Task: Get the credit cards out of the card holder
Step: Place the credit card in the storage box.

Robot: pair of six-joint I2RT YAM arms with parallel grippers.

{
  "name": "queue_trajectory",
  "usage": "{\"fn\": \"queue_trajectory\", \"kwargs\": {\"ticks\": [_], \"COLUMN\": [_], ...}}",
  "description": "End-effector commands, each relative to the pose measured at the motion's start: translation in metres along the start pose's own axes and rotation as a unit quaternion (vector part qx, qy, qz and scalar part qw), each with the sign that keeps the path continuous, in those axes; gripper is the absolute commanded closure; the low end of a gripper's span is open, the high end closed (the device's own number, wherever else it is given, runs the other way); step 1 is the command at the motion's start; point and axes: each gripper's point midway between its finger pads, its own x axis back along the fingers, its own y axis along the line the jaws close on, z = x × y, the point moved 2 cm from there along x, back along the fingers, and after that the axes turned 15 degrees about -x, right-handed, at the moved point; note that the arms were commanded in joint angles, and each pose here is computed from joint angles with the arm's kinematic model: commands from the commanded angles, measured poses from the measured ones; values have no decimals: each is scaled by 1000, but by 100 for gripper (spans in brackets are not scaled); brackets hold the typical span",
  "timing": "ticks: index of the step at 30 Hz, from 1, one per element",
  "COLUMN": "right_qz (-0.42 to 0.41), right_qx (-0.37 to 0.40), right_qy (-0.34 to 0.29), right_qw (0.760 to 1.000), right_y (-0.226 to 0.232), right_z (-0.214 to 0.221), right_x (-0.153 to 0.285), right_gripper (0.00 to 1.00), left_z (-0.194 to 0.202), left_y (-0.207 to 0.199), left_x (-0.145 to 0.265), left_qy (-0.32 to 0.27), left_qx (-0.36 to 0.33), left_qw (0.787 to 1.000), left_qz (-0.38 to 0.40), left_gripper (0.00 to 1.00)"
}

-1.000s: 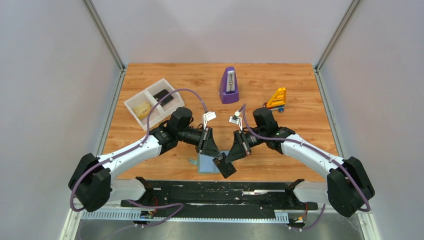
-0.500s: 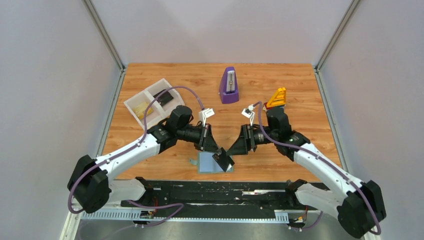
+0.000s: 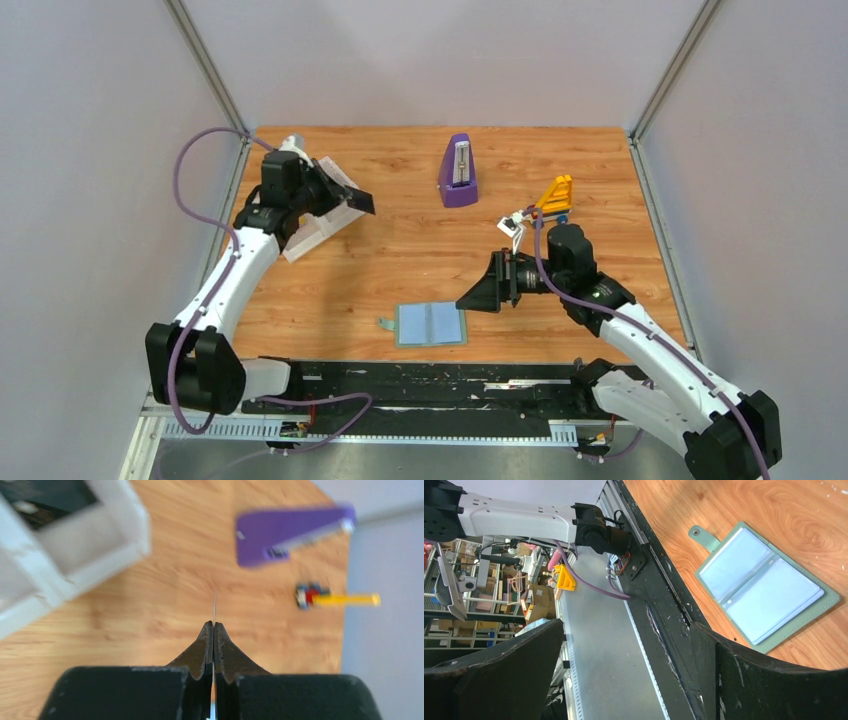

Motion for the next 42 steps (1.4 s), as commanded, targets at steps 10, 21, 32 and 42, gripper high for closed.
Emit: {"fn": "queue_trajectory", "kwargs": {"ticks": [10, 21, 32, 42], "right_qz": [20, 45, 61, 64], "right_qx": [6, -20, -25, -26], "right_qy": [-5, 16, 26, 31], "right_qw": [1000, 999, 997, 997], "right_y": [-6, -25, -36, -39], "right_z": [-17, -29, -39, -42], "right_x": [-9, -27, -37, -40], "right_gripper": [0, 0, 0, 0], "left_z": [-92, -91, -84, -63], "left_y": [153, 197, 206, 221], "left_x": [-45, -100, -135, -144], "left_qy": [-145, -135, -119, -91], "left_qx": [134, 134, 108, 100], "left_qw": [943, 943, 960, 959], "left_qz": [-267, -274, -231, -250], "left_gripper": [100, 100, 100, 87]}}
